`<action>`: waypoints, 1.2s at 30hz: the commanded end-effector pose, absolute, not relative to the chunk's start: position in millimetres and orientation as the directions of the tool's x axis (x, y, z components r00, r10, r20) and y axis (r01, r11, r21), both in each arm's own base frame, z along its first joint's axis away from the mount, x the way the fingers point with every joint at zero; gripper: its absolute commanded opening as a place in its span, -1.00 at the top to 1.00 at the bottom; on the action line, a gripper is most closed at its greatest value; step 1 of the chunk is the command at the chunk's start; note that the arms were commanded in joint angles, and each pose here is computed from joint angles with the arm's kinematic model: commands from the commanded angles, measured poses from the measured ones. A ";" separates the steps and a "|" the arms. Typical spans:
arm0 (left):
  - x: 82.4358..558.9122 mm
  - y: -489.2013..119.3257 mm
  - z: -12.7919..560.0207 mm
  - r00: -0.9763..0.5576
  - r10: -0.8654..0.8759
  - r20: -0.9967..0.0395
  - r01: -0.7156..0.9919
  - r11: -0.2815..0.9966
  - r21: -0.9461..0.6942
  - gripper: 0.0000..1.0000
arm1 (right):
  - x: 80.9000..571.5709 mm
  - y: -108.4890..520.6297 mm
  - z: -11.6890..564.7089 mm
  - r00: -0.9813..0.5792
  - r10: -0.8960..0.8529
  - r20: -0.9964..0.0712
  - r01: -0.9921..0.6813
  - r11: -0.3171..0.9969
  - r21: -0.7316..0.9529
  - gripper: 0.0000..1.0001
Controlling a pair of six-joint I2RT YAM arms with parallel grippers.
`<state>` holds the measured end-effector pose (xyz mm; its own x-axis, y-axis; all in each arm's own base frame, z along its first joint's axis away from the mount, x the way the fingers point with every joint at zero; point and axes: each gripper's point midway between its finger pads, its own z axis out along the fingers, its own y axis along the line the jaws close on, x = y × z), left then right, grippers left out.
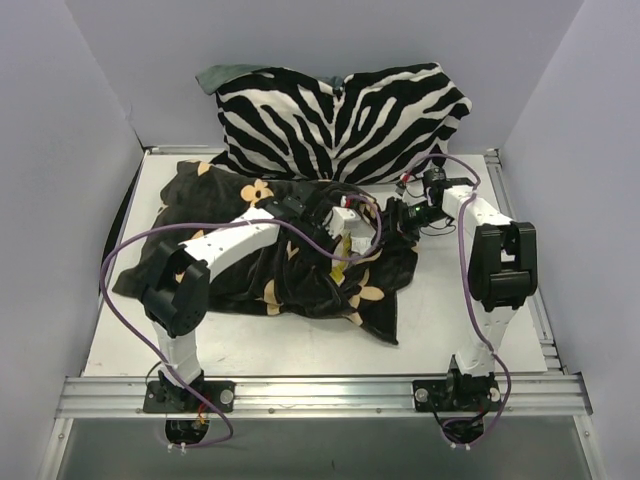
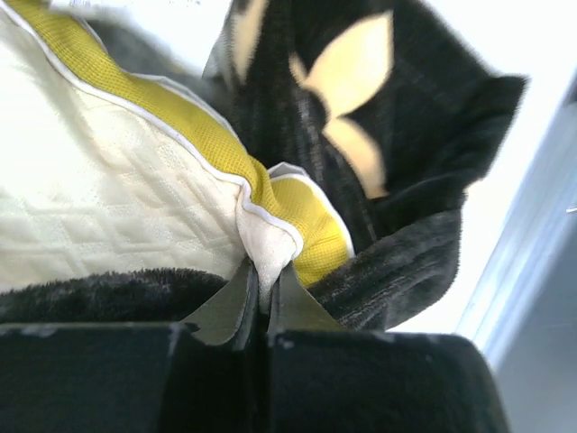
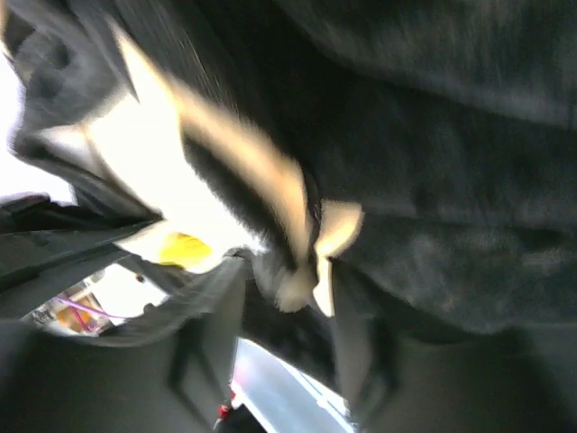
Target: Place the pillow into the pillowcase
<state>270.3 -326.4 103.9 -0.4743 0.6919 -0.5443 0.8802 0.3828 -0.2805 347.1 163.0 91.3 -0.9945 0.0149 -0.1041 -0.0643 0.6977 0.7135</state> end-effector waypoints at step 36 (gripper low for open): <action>412.8 -390.5 125.4 -0.646 0.083 -0.759 0.564 0.722 -0.401 1.00 | 228.9 225.6 216.6 -0.932 -0.169 -0.320 -0.361 0.348 0.865 1.00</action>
